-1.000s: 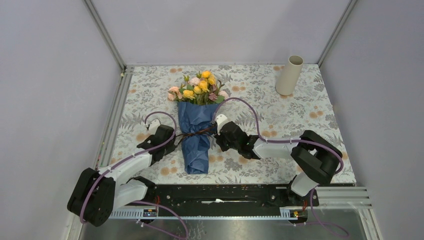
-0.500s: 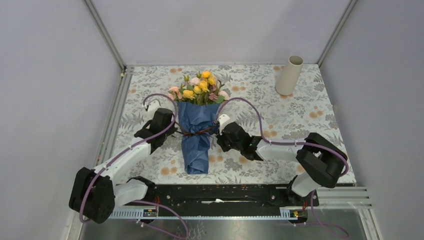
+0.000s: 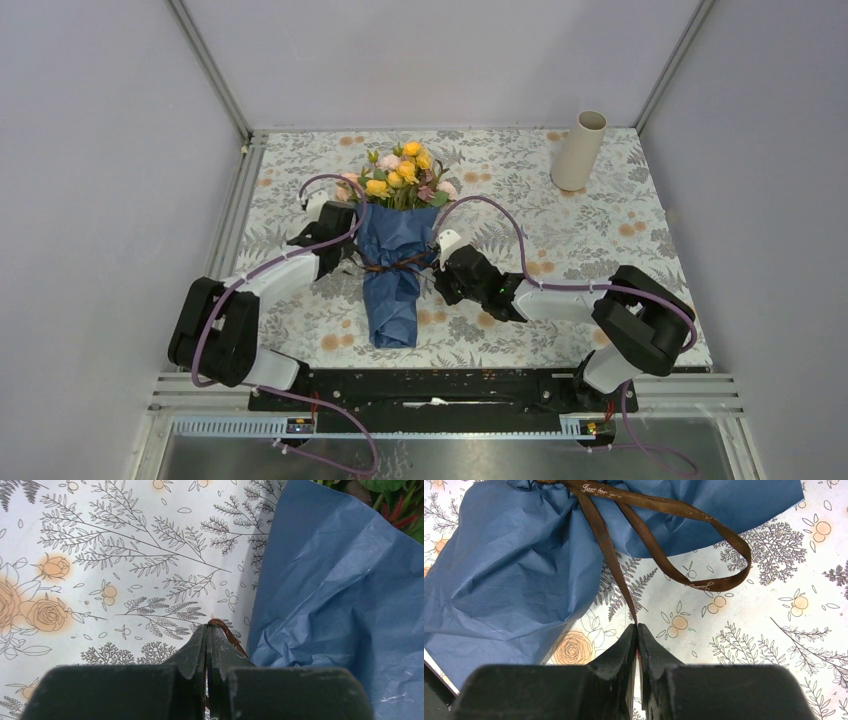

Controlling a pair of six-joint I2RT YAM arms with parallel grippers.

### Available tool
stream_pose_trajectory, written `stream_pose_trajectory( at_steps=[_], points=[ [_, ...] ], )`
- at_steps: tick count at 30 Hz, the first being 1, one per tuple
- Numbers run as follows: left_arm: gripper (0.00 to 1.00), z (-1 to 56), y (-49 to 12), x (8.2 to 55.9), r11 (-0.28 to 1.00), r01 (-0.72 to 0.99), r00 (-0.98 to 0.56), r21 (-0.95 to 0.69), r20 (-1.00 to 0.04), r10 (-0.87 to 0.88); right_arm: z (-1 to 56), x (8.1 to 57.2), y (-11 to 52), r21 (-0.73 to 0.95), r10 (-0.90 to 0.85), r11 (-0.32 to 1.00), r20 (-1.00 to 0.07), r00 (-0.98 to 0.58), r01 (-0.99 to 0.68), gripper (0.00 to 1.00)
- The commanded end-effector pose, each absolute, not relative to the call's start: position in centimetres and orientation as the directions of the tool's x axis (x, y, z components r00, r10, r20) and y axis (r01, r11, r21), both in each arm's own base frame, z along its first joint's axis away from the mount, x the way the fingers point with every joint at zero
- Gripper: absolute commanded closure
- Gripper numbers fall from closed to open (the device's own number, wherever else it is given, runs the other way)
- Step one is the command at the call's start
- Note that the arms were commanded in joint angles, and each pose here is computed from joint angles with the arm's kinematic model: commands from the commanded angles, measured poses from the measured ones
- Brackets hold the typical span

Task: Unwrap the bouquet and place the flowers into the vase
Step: Untie the ribbon from the wrapping paper.

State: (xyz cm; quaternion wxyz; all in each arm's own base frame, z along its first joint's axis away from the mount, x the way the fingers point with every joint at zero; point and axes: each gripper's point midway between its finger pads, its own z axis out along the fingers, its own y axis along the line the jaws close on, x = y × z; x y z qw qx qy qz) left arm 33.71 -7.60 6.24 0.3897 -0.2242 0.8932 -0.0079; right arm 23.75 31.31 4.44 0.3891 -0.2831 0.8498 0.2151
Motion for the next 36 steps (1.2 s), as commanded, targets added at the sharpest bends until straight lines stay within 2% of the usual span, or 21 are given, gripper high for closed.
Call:
stream_pose_trajectory(
  at_steps=[1,3,7,11,16,21,26,32,36],
  points=[
    [1.0,7.9,-8.4,35.7,0.892,-0.369,-0.54,-0.261,-0.72,-0.435,6.0,23.8,32.5,0.171,-0.278,0.728,-0.811,-0.515,-0.663,0.89],
    [0.96,8.0,-8.5,35.5,0.894,-0.359,-0.54,-0.267,-0.722,-0.432,6.1,23.8,32.6,0.174,-0.277,0.727,-0.811,-0.515,-0.665,0.89],
    [0.65,8.5,-8.0,35.1,0.898,-0.356,-0.53,-0.258,-0.735,-0.422,6.1,23.7,32.6,0.179,-0.273,0.725,-0.811,-0.517,-0.665,0.89],
    [0.27,9.2,-7.3,34.3,0.897,-0.369,-0.521,-0.243,-0.745,-0.416,6.0,23.7,32.5,0.182,-0.27,0.728,-0.81,-0.52,-0.661,0.89],
    [0.02,11.2,-5.9,32.7,0.883,-0.392,-0.461,-0.259,-0.775,-0.432,6.1,23.6,32.5,0.187,-0.268,0.724,-0.811,-0.52,-0.664,0.89],
    [0.01,12.1,-5.8,30.2,0.877,-0.359,-0.441,-0.32,-0.77,-0.462,6.2,23.6,32.6,0.189,-0.264,0.723,-0.813,-0.519,-0.664,0.89],
    [0.03,8.9,-6.9,27.2,0.842,-0.384,-0.515,-0.38,-0.668,-0.537,6.3,23.6,32.7,0.193,-0.26,0.721,-0.815,-0.517,-0.666,0.89],
    [0.21,6.2,-7.1,25.9,0.816,-0.414,-0.531,-0.405,-0.62,-0.577,6.5,23.5,32.6,0.195,-0.258,0.718,-0.817,-0.516,-0.668,0.89],
    [0.33,6.0,-8.6,26.5,0.781,-0.368,-0.507,-0.505,-0.595,-0.624,6.6,23.5,32.7,0.195,-0.256,0.718,-0.819,-0.514,-0.668,0.89]
  ],
)
